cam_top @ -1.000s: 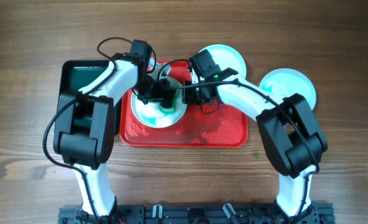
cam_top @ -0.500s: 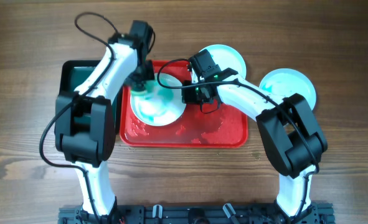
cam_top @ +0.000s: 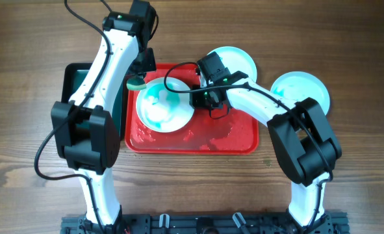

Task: Clean dirty plates on tray and stack at the side
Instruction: 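Lift the sponge off the plate toward the tray edge with the left gripper, then lift the cleaned plate with the right gripper and stack it on the right plate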

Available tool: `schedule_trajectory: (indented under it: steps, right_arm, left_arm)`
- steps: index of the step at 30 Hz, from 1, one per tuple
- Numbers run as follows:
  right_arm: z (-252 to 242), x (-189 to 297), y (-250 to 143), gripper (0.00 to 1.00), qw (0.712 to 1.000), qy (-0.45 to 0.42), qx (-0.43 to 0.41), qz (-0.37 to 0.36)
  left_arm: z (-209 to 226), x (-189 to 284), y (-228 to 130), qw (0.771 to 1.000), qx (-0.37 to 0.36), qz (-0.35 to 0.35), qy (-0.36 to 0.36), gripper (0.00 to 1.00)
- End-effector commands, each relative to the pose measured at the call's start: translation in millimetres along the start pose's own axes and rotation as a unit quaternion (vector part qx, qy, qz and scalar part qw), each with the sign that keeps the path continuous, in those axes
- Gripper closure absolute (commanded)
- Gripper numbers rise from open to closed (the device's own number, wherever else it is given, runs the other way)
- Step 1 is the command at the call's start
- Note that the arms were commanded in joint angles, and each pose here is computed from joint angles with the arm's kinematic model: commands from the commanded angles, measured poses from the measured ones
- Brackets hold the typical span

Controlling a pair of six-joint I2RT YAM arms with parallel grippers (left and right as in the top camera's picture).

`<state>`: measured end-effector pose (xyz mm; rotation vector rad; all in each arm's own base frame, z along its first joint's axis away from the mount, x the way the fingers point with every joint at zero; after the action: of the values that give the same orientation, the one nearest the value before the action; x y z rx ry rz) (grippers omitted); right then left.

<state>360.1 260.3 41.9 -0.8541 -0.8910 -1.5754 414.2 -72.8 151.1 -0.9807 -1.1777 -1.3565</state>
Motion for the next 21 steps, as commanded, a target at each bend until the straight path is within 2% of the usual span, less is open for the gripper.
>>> schedule_trajectory:
  steps: [1,6,11,16,21]
  right_arm:
    - [3,-6,-5,0.96,1.000,0.002,-0.006,0.012]
    - [7,22,2,0.95,1.000,0.004,-0.009,-0.005]
    - [11,97,15,0.96,0.991,-0.058,0.055,-0.110]
    - [-1,159,15,0.96,0.942,-0.215,0.095,-0.240]
    - [-12,175,7,0.96,0.902,-0.315,0.116,-0.273]
  left_arm:
    - [3,7,5,1.000,0.013,-0.015,0.002,0.96]
    - [-6,7,3,0.999,0.016,0.001,-0.049,0.96]
    - [0,5,5,0.994,0.041,0.016,-0.103,0.96]
    - [8,3,12,0.991,0.059,0.009,-0.123,0.96]
    - [7,0,19,0.990,0.061,-0.004,-0.126,0.96]
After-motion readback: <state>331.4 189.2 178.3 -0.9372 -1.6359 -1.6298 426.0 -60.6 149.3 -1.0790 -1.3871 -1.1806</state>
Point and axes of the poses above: each gripper's point midway between its finger pads, its own x axis back along the fingers, its own z axis along the line the jaws close on, y = z × x, the point moved 4 cm from there along x, back along the fingers, and after that the axes turned 9 degrees about -x, right-handed, at the moved point
